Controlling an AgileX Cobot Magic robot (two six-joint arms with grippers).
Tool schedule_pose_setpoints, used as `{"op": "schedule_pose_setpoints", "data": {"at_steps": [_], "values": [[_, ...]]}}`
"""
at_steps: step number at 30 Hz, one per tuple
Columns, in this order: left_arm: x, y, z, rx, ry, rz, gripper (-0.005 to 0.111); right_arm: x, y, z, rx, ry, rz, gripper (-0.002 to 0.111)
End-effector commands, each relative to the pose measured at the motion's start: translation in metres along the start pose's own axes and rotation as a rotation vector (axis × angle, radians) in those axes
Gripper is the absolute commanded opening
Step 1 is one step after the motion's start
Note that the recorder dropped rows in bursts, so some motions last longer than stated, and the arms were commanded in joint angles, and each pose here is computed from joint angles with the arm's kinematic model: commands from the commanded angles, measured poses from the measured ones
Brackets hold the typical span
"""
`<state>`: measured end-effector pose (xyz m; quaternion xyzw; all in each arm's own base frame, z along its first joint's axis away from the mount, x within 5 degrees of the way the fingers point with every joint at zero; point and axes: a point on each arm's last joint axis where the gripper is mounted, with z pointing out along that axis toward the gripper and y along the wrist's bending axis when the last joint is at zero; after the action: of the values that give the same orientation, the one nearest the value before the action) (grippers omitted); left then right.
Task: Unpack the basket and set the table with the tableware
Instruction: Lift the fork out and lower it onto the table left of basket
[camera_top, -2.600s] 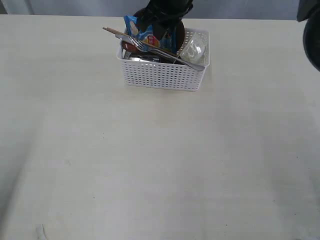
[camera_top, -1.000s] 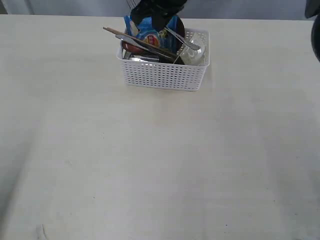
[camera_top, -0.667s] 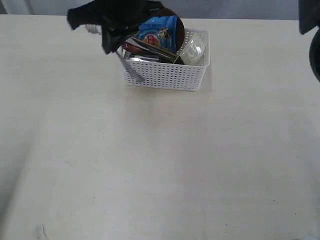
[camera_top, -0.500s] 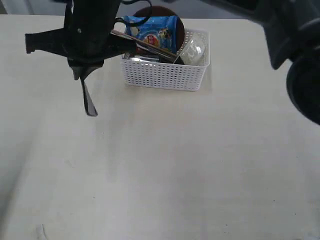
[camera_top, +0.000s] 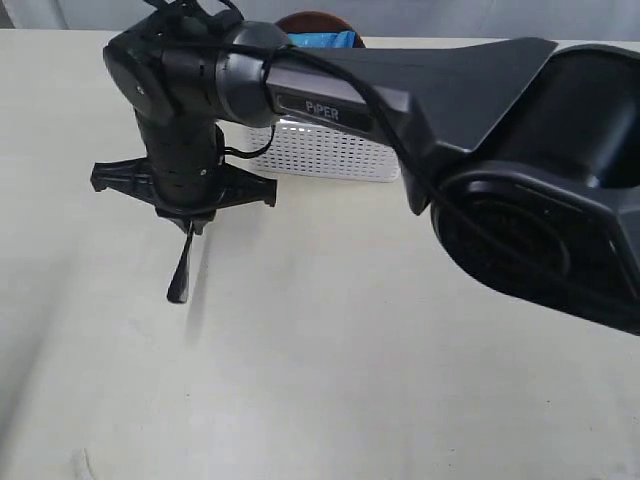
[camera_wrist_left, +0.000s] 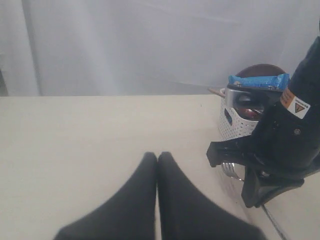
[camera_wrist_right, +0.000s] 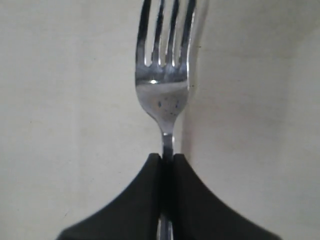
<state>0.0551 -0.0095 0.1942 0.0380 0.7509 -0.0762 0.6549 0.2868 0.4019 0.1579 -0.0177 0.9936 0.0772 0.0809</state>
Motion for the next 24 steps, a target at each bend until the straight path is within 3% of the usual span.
{"op": "schedule_pose_setpoints", "data": {"at_steps": [1, 11, 24], "values": [[0.0, 0.0, 0.0, 0.002, -0.007, -0.003, 0.0, -0.001, -0.002, 0.005, 0.026, -0.003, 0.014, 0.0], [0.0, 0.0, 0.0, 0.002, -0.007, -0.003, 0.0, 0.019, 0.007, 0.025, 0.067, 0.012, -0.091, 0.0], [0.0, 0.0, 0.0, 0.003, -0.007, -0.006, 0.0, 0.021, 0.007, 0.032, 0.087, 0.001, -0.047, 0.0]]}}
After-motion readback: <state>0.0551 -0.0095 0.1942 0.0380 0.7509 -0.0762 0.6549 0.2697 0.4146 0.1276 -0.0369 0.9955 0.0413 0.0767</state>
